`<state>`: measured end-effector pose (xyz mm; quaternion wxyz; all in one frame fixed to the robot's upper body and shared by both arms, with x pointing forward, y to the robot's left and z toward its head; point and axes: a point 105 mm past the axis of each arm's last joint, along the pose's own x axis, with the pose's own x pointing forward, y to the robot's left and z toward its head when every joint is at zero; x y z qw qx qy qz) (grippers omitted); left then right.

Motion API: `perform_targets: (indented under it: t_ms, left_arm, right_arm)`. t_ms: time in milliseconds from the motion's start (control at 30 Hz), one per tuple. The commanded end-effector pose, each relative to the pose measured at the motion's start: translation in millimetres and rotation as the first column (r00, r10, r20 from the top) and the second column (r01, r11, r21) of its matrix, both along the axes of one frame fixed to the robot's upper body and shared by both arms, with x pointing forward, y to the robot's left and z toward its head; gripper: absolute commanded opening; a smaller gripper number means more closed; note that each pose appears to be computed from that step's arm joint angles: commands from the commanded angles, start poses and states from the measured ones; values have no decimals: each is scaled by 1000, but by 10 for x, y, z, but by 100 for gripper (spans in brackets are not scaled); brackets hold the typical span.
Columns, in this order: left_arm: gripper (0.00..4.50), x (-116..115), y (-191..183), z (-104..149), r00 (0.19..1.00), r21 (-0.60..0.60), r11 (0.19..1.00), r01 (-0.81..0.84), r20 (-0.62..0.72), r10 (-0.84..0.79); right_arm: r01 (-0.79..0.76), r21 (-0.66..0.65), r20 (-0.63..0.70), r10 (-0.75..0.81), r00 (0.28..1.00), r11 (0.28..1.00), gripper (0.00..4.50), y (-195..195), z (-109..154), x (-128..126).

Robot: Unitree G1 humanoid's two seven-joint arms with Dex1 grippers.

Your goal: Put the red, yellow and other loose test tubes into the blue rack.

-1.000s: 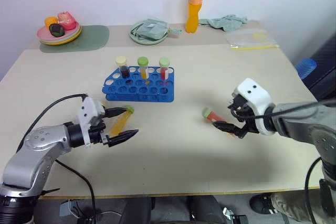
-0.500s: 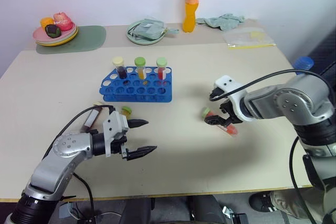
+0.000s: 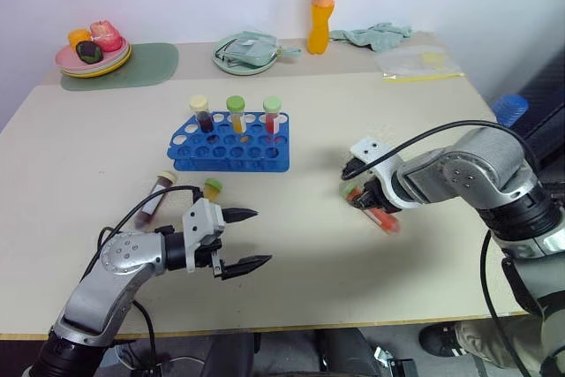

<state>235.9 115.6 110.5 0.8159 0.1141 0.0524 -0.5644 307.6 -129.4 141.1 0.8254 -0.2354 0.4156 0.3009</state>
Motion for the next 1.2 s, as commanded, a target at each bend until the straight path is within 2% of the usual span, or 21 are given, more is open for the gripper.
perform_targets:
  t_ms: [33, 100, 167, 300, 367, 433, 533, 767, 967, 1200]
  left_arm:
    - [450, 63, 90, 67, 997, -3, 998, -64, 33, 64]
    - [450, 150, 210, 78, 989, -19, 990, -142, 32, 142]
    - [450, 253, 341, 123, 972, -47, 972, -228, 53, 231]
    - [450, 428, 555, 220, 926, -139, 921, -364, 50, 374]
    - [450, 526, 754, 245, 886, -151, 883, -444, 73, 458]
    - [450, 557, 857, 256, 870, -139, 871, -470, 93, 484]
    - [450, 559, 928, 285, 861, -131, 865, -484, 108, 498]
    - [450, 528, 904, 358, 851, -136, 857, -497, 117, 512]
    - [450, 496, 871, 337, 853, -136, 856, -498, 100, 512]
    - [450, 488, 955, 282, 854, -125, 856, -501, 91, 513]
  right_arm:
    - [-251, 135, 289, 205, 935, 959, 77, 429, 483, -105]
    - [-395, 299, 479, 221, 850, 868, 77, 709, 752, -111]
    - [-433, 449, 588, 107, 802, 781, 77, 852, 970, -30]
    - [-445, 659, 615, -94, 783, 606, 77, 1001, 1167, 142]
    - [-466, 695, 646, -190, 739, 548, 77, 1145, 1193, 302]
    - [-466, 689, 674, -254, 694, 555, 77, 1241, 1150, 455]
    - [-495, 658, 715, -265, 647, 567, 77, 1346, 1059, 562]
    - [-486, 664, 710, -276, 648, 567, 77, 1489, 829, 727]
    - [-462, 645, 716, -269, 644, 609, 77, 1511, 658, 781]
    - [-452, 644, 703, -246, 667, 617, 77, 1504, 472, 758]
